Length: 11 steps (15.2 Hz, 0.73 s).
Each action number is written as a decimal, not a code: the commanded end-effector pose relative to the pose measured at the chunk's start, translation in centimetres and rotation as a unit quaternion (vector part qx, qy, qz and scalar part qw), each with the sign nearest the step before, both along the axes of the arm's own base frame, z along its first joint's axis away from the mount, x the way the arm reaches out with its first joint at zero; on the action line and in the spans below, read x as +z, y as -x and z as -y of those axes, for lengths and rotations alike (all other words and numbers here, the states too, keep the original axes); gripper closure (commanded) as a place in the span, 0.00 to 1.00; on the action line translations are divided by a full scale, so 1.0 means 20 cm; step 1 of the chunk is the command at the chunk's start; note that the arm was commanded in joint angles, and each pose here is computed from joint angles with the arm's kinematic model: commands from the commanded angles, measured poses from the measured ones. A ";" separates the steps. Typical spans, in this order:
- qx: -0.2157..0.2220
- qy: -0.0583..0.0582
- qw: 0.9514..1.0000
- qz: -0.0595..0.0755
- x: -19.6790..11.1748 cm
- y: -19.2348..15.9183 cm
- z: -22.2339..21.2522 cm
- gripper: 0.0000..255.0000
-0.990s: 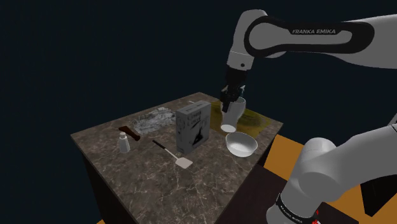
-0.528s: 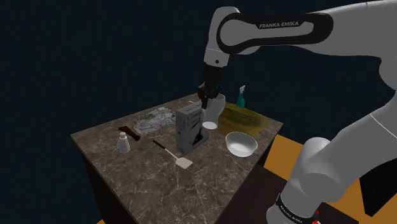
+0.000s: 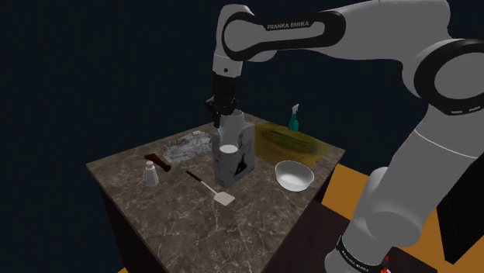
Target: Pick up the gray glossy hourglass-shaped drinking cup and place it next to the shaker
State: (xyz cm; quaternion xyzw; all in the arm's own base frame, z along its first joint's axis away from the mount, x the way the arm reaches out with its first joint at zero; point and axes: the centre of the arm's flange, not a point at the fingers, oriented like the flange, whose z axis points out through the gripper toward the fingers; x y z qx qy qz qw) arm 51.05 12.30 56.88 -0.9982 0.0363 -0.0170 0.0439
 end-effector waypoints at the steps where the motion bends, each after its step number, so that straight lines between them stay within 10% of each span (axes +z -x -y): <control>1: 0.000 0.000 1.000 0.001 -0.01 -0.10 -0.07 1.00; 11: 0.000 0.000 1.000 0.001 0.00 -0.65 -0.43 1.00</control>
